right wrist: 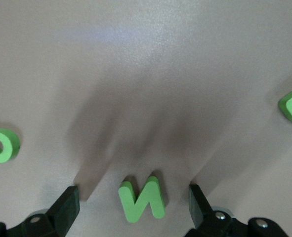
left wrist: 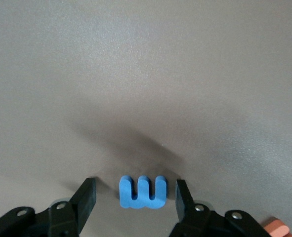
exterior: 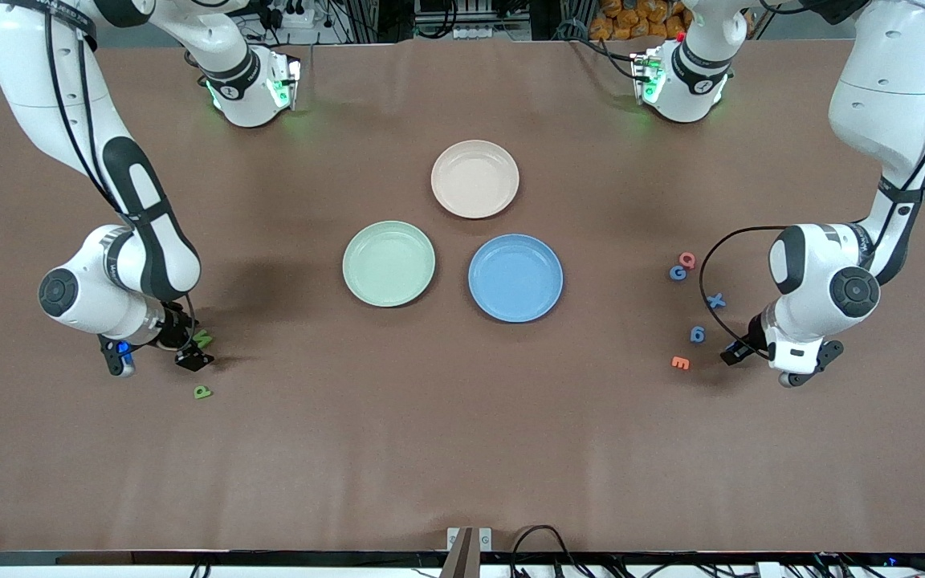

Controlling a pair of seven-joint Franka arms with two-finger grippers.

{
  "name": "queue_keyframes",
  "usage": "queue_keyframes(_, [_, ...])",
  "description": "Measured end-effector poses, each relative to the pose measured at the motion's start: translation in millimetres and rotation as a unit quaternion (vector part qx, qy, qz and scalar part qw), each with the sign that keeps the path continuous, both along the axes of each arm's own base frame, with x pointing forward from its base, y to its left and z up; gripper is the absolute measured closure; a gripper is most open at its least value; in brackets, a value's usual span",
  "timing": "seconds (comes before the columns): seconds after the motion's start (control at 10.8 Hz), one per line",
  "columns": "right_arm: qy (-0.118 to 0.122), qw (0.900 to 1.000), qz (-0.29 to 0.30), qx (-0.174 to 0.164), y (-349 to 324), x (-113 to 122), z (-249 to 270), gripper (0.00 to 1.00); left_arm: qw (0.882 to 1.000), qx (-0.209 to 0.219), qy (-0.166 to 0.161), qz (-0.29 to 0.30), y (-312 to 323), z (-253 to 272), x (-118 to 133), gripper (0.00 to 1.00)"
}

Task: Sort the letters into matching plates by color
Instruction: 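Grasp the green N with the right gripper while the left gripper grasps blue E, then carry the green N onto the green plate while the left gripper drops blue E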

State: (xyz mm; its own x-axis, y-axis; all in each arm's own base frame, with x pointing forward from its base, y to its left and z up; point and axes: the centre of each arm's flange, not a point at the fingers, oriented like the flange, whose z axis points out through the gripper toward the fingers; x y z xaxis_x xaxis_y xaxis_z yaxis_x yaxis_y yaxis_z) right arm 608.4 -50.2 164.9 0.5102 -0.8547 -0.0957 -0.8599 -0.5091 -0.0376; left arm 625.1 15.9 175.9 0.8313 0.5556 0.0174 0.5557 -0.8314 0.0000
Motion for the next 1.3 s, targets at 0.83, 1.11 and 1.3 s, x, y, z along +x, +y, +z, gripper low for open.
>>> queue_keyframes(0.83, [-0.005,1.0,-0.001,0.001,0,-3,10,0.67,1.0,0.0,-0.005,-0.008,-3,2,3,0.6])
queue_keyframes(1.11, [-0.013,0.999,0.041,0.001,3,-1,15,0.67,0.999,0.002,-0.006,-0.045,-7,3,4,0.6])
queue_keyframes(1.3, [-0.018,0.992,0.125,0.008,8,0,30,0.67,0.998,0.003,-0.006,-0.056,-9,6,5,0.6])
